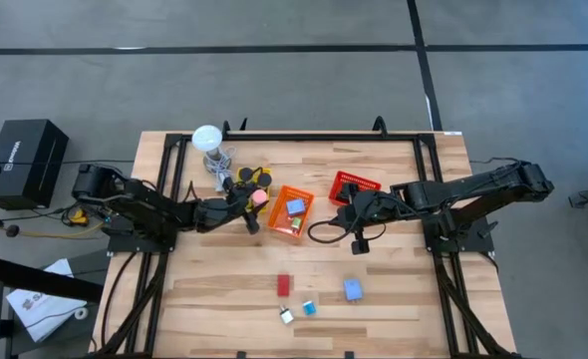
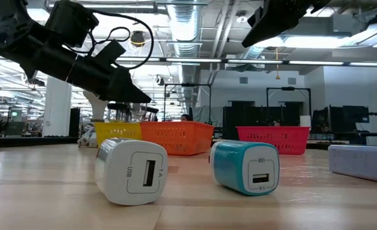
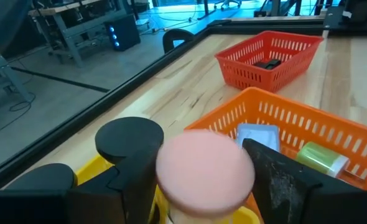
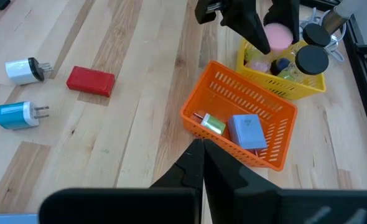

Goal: Pick & Place Office items
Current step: Put the pink sand timer into the yellow bin, then put the light blue charger adapter into the orange bin

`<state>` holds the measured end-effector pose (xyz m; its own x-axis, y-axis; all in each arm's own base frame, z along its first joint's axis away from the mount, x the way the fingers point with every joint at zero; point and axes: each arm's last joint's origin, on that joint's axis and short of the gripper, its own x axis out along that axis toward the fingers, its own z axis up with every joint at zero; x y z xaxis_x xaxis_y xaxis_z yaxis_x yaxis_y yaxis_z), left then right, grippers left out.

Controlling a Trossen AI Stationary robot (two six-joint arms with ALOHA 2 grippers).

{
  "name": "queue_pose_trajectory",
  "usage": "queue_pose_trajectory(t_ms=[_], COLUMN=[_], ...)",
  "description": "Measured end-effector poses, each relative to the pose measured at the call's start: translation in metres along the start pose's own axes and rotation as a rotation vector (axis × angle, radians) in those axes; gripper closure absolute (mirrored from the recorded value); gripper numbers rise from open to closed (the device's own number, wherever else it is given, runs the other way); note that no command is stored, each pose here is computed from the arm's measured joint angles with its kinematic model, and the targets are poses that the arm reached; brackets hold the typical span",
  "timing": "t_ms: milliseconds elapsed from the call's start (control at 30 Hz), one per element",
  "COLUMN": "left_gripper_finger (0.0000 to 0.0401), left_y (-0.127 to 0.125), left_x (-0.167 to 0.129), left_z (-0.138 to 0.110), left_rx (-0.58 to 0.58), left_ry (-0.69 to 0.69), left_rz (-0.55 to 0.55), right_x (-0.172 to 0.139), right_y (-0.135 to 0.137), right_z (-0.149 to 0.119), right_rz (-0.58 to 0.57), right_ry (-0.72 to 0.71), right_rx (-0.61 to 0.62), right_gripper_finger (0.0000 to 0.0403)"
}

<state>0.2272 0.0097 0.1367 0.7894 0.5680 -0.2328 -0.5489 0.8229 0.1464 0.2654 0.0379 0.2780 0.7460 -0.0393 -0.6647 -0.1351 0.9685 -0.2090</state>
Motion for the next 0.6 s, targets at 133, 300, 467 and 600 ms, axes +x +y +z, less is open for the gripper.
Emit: queue_pose_trajectory(t_ms=[133,300,467,600], left_gripper_finger=[0.0160,0.0133,0.0125,0.0127], left_y=[0.000,0.000,0.001,0.003], left_x=[0.000,-0.001,-0.001,-0.007], left_z=[0.000,0.003,0.015,0.030], left_rx=[0.001,0.000,0.047,0.047], left_ry=[-0.001,-0.016,-0.055,-0.116], left_rz=[0.002,0.002,0.001,0.002], right_x=[0.000,0.000,0.000,0.000], right_y=[0.000,0.000,0.000,0.000], right_z=[0.000,0.000,0.000,0.000], right_rz=[0.000,0.000,0.000,0.000], right_ry=[0.000,0.000,0.001,-0.001], right_rx=[0.000,0.000,0.002,0.004], right_gripper_finger=[0.0403,0.0403,0.0403,0.0403])
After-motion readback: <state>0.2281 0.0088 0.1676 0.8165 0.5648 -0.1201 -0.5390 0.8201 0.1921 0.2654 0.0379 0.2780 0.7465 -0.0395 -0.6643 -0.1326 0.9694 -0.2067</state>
